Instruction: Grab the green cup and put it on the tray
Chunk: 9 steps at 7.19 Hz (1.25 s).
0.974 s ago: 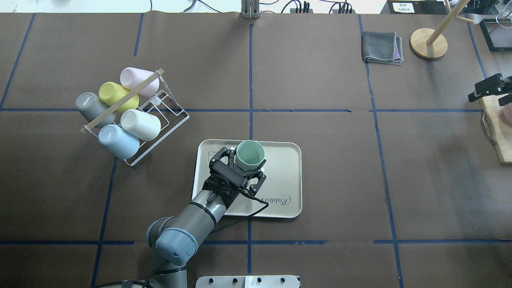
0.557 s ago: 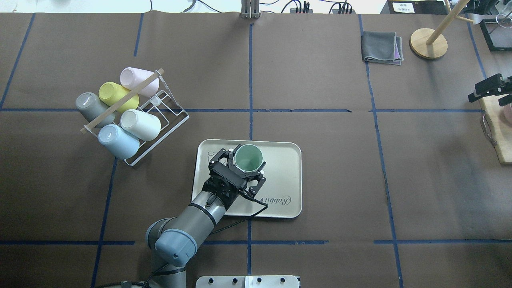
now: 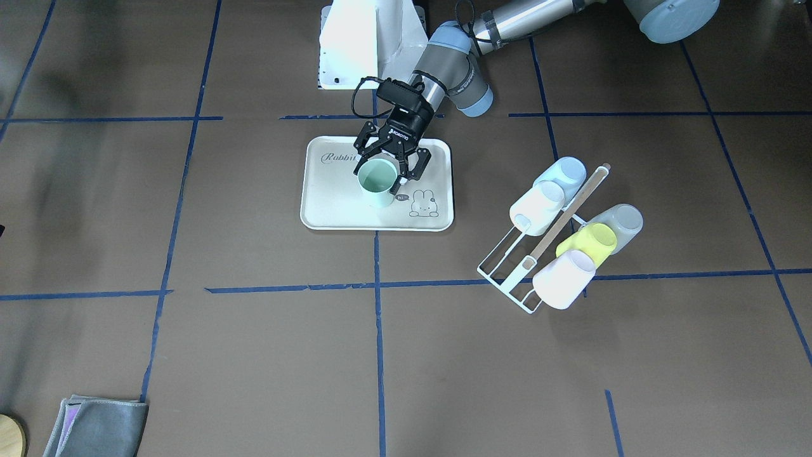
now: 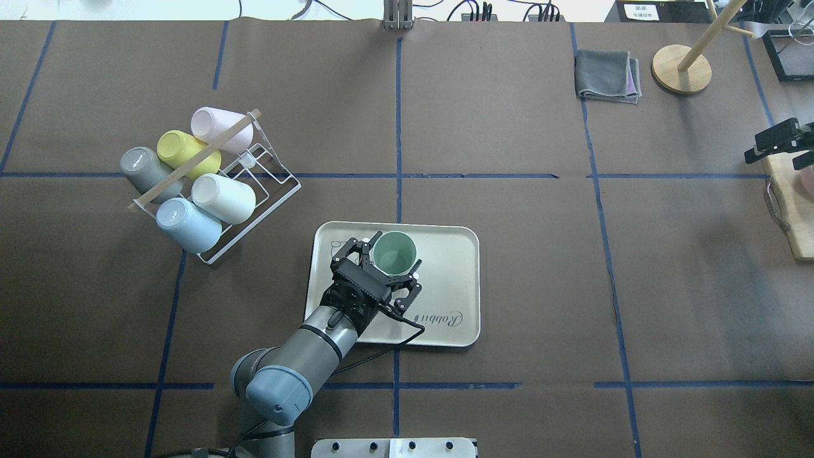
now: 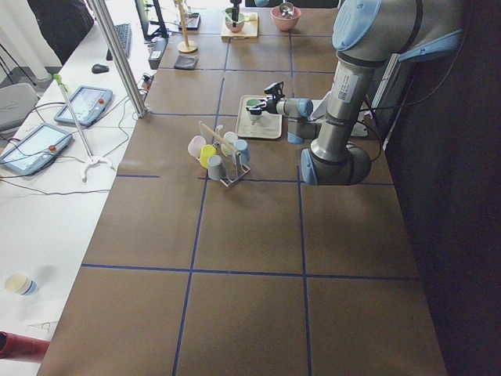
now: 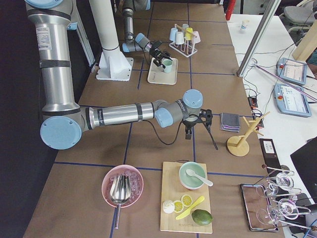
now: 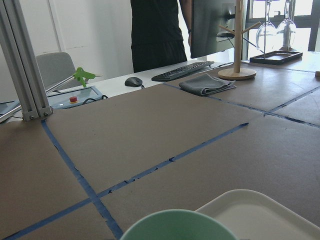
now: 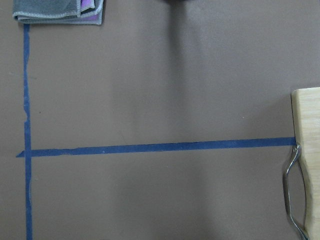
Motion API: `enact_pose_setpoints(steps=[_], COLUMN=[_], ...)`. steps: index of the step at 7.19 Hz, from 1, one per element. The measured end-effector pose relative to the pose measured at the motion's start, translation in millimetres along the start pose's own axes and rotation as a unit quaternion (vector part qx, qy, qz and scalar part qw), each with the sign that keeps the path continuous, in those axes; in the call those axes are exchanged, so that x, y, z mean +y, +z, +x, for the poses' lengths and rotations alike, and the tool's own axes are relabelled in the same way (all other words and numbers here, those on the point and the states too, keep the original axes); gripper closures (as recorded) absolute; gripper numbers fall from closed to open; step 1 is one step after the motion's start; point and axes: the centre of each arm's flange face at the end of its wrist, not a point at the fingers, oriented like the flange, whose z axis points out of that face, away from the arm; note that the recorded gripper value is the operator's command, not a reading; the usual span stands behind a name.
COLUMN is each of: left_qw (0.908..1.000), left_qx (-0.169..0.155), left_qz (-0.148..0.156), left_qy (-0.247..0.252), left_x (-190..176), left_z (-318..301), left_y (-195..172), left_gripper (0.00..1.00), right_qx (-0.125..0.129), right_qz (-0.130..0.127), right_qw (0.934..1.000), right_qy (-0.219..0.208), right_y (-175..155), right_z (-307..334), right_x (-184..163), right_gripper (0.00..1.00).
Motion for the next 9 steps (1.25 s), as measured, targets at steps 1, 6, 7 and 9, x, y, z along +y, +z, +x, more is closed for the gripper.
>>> enact_pose_setpoints(steps=[1, 6, 7, 9], left_qw=[0.9998, 0.9977, 0.9973, 0.9961], left_qx=[0.001, 0.014, 0.007, -0.025], left_qz=[0.003, 0.055, 0.064, 0.071], left_qy=[0.022, 0.036, 0.035, 0.046], left_x=[-4.0, -77.5, -106.6, -169.0], left_z=[0.8, -3.3, -10.7, -47.8], left_y=[-1.1, -28.0, -32.4, -45.5], left_gripper=[0.00, 0.01, 0.01, 0.01], right_qx=[0.000, 0.000, 0.000, 0.001], right_qz=[0.000, 0.000, 0.001, 0.004], right_qw=[1.0000, 1.0000, 1.0000, 1.0000], right_qy=[0.000, 0.000, 0.000, -0.002], right_y=[-0.1, -0.1, -0.3, -2.2], right_z=[0.0, 0.3, 0.4, -0.4], right_x=[0.2, 0.8, 0.7, 0.7], right_gripper=[0.00, 0.00, 0.00, 0.00])
